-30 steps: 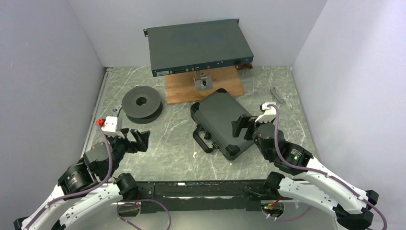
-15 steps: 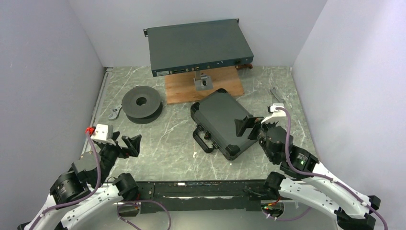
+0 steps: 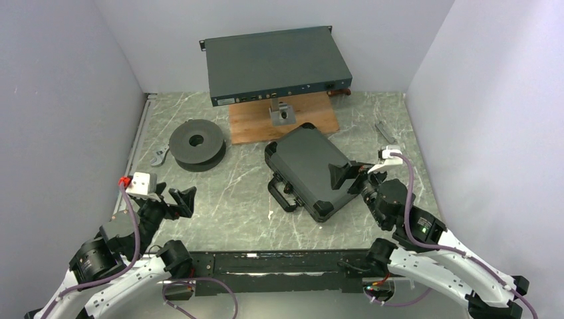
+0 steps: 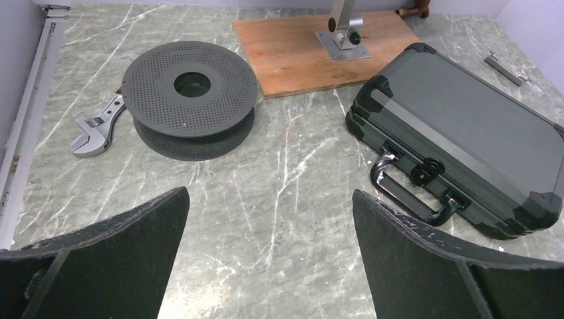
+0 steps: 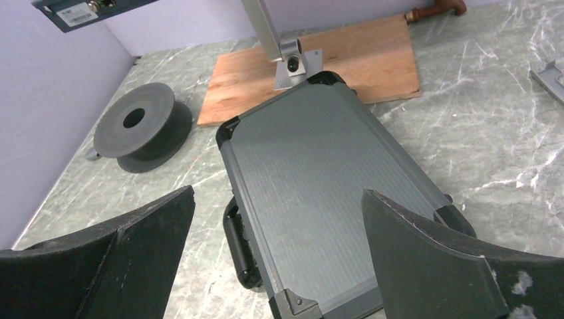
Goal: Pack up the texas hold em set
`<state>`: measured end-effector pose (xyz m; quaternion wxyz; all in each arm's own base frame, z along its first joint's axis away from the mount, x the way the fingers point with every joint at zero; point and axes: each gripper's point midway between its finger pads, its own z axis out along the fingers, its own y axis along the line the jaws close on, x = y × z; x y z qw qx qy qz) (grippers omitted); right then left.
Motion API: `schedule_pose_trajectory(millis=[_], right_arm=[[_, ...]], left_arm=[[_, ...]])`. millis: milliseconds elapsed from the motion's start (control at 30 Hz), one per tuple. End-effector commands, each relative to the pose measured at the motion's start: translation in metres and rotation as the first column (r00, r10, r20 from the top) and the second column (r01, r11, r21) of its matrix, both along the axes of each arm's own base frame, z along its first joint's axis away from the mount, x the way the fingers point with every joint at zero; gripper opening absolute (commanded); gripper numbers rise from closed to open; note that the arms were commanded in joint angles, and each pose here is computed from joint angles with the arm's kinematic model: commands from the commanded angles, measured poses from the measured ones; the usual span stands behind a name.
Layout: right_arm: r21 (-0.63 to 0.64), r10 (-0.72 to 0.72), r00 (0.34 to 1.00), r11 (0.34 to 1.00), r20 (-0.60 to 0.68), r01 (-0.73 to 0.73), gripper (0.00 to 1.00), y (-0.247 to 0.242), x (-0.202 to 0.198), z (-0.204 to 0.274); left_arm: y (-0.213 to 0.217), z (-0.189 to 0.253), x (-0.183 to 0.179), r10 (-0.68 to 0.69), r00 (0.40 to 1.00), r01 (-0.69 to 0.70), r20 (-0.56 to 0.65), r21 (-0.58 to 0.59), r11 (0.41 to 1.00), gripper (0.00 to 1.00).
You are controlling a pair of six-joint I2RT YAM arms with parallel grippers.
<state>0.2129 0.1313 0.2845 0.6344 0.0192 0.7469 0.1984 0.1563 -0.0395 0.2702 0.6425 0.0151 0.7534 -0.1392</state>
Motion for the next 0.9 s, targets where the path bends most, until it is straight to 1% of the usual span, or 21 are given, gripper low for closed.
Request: schedule_pose_trajectory(millis=[0,300,567,667,733,867], right_arm=[[0.042,0.002,0.998,0.999,0.055,-0.004,1.00,-0.003,-0.002,0.016],[0.039,0.002,0.997,0.999,0.082,-0.005,1.00,-0.004,-0.001,0.018],[0.033,-0.001,0.998,0.999,0.060,0.000,1.00,-0.004,-0.001,0.011],[0.043,0.012,0.997,0.999,0.081,-0.016,1.00,-0.004,-0.003,0.015],[0.042,0.039,0.992,0.998,0.117,-0.044,1.00,0.000,-0.003,0.020],[0.036,0.005,0.993,0.999,0.114,-0.009,1.00,-0.002,0.001,0.024]], left_arm=[[0.000,0.004,0.001,0.001,1.000,-0.001,0.016,0.006,1.000,0.99],[0.000,0.002,0.002,0.008,1.000,-0.008,0.008,0.017,1.000,0.99],[0.001,0.003,0.004,0.017,1.000,-0.018,0.011,0.027,0.999,0.99],[0.000,0.002,0.005,0.019,1.000,-0.020,0.007,0.032,0.999,0.99],[0.000,0.001,0.005,0.022,1.000,-0.022,0.002,0.038,0.999,0.99],[0.001,0.000,0.006,0.025,1.000,-0.025,-0.002,0.042,0.999,0.99]])
